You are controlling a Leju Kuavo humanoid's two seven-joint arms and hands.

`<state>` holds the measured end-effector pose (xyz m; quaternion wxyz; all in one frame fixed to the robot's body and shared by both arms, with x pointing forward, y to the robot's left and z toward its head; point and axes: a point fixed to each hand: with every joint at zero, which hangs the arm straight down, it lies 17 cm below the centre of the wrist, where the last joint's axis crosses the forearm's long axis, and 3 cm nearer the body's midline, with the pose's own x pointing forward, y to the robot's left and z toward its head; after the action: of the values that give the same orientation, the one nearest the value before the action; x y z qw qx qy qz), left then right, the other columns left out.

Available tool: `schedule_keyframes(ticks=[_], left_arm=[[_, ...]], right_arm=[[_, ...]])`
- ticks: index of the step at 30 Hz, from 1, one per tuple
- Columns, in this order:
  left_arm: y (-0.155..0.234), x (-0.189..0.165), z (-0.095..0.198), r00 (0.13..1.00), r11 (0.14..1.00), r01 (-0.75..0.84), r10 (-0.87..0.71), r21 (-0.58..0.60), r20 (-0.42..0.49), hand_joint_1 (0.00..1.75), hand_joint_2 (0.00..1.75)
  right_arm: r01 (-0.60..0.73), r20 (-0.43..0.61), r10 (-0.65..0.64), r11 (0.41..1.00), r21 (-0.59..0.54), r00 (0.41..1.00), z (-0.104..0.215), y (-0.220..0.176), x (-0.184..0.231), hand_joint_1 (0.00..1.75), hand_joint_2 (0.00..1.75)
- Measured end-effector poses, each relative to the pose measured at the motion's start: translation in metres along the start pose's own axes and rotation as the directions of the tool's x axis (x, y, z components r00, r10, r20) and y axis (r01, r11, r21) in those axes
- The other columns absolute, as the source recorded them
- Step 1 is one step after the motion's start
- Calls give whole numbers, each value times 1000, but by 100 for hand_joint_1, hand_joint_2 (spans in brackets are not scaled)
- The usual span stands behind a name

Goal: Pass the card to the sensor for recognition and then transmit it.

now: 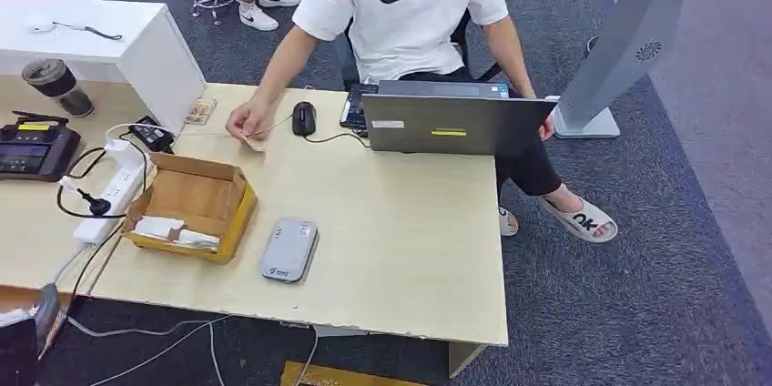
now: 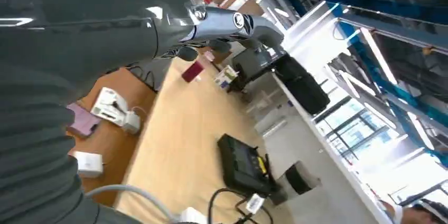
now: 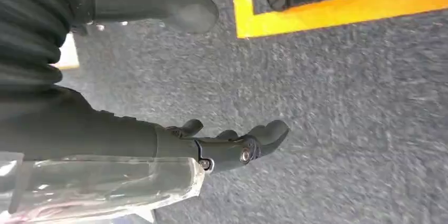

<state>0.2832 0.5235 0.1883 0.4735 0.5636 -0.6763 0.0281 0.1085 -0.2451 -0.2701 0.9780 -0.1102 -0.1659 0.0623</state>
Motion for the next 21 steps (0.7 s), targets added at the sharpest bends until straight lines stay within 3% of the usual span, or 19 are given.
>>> schedule_keyframes(ticks=[10, 20, 21], left_arm=[[-59, 35, -74, 996, 999, 28, -24, -38, 85, 0, 175], [-78, 37, -90, 992, 994, 72, -63, -78, 108, 0, 175], [-94, 41, -100, 985, 985, 129, -115, -112, 126, 0, 175]], right_arm=[[-25, -62, 26, 1000, 6, 998, -1, -3, -11, 0, 175], [-35, -63, 35, 999, 1, 997, -2, -7, -12, 0, 175], [-39, -60, 39, 999, 1, 997, -2, -7, -10, 0, 175]])
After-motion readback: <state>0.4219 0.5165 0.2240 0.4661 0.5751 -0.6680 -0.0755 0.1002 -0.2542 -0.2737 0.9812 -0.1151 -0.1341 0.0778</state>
